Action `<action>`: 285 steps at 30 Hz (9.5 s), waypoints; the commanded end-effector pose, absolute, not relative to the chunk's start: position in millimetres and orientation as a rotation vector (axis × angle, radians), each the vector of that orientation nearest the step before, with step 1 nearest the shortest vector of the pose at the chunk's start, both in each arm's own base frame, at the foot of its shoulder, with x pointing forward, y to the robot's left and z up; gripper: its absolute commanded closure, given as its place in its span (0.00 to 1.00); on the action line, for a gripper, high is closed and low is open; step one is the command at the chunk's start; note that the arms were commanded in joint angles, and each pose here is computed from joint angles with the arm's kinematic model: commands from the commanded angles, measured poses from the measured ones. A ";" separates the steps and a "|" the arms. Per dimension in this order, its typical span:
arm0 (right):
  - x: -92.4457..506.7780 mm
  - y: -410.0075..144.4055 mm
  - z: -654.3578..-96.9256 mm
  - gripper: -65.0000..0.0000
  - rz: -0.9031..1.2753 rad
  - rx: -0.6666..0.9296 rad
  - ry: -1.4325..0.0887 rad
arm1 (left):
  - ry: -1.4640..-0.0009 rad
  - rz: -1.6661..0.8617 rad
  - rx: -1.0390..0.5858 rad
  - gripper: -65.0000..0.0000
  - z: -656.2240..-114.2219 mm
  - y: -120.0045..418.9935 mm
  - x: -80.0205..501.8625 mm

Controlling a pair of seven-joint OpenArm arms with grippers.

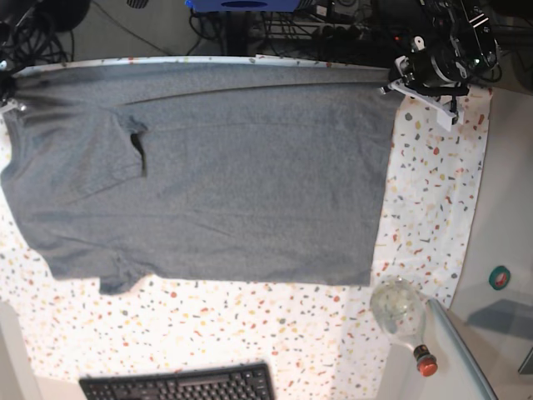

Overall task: Layout the t-shirt on the table in an organized manner, then fold the t-shirt properly
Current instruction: 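Release the shirt and pull the right gripper along the hem, then grasp the shirt hem with the left gripper and pull it taut, then grasp the hem corners with both grippers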

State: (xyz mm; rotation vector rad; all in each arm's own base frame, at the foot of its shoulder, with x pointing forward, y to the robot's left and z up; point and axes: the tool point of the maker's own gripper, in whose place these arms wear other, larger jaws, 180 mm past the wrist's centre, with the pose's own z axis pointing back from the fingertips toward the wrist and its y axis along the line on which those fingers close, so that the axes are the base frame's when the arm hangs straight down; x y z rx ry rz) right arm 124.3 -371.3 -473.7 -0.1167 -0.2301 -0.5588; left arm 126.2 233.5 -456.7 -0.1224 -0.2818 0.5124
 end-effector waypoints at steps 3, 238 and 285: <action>126.3 -385.5 -462.2 1.00 -0.563 -0.155 -0.241 | -0.314 0.506 -0.090 1.00 -450.5 243.5 130.9; 381.3 -351.9 -379.1 1.00 -0.234 -0.095 -0.754 | -0.482 0.273 -0.203 1.00 -446.1 229.1 330.2; 381.5 -351.9 -379.2 1.00 -0.235 -0.095 -0.756 | -0.558 0.328 -0.210 0.20 -453.2 233.7 367.1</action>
